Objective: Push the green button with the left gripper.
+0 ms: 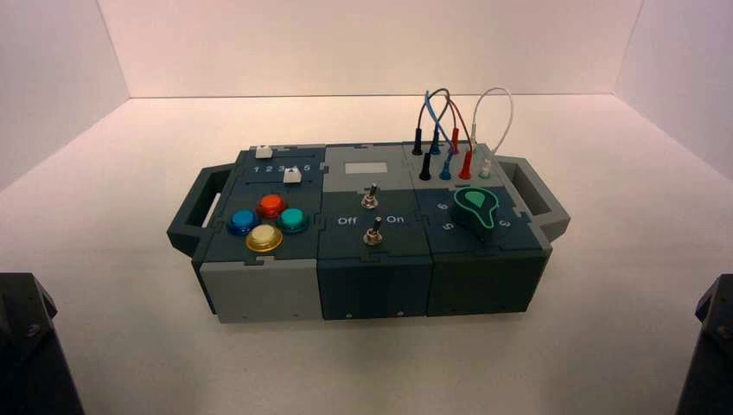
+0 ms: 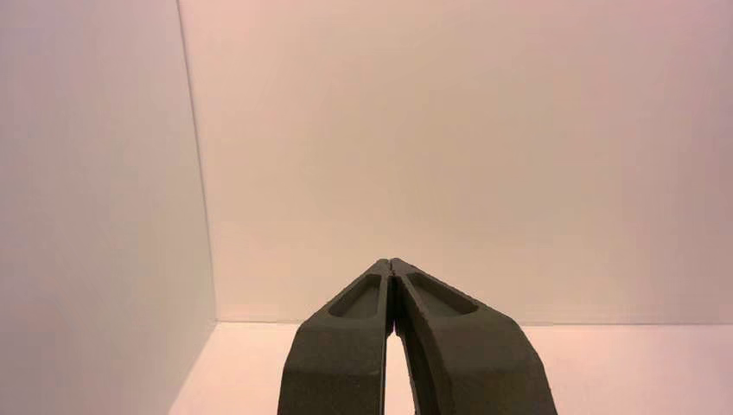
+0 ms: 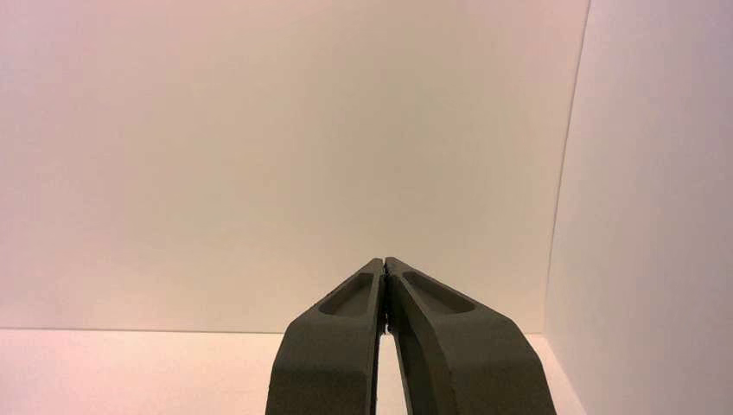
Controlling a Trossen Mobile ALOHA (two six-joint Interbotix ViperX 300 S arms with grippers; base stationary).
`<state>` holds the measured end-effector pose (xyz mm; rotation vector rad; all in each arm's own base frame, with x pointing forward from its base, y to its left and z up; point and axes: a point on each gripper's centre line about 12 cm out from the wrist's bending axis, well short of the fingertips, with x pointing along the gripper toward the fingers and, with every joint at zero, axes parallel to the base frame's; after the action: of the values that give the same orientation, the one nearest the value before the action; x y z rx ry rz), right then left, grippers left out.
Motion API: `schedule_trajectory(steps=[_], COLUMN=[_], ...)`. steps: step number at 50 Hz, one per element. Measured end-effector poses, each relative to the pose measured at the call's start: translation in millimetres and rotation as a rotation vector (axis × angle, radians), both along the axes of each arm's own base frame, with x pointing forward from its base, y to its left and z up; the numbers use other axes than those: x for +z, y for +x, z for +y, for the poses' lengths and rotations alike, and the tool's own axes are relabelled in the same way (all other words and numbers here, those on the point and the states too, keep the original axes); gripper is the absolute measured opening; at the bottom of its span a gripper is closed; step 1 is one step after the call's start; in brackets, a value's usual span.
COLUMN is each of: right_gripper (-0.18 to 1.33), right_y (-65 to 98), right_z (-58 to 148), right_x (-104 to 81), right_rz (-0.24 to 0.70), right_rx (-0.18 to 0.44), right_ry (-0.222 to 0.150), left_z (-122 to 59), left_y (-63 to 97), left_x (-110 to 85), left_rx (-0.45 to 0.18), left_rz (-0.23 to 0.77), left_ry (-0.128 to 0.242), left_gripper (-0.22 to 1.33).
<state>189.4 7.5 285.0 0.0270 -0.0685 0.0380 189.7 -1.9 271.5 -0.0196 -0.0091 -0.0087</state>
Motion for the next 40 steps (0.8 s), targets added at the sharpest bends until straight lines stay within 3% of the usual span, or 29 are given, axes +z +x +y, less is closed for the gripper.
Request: schedule_trajectory(steps=[10,24,34,40], right_gripper=[-0.14,-0.14,-0.14,-0.14], right_y=[1.3,0.8,2.4,2.0], right_z=[16.6,60.8,80.9,90.2], right_x=[-9.7,-14.4,-31.1,-41.2], right_rz=[0.077,0.248,0.376,0.434], right_rx=[0.086,0.303,0.38,0.415], right_ry=[-0.002,-0.005,0.014,0.004], left_z=[-14.0,-47.6,-70.9,-90.4], left_y=[5.5,15.5,14.1,8.6], left_x=[-1.8,-12.3,-22.4,-32.9], left_rx=[-0.072,-0.223,-0.319,-0.388], left_rz=[0.101,0.357,0.559,0.656], left_ry=[-0.002,0.02,0.043,0.018], left_gripper=[-0.18,-0.17,-0.17,-0.17])
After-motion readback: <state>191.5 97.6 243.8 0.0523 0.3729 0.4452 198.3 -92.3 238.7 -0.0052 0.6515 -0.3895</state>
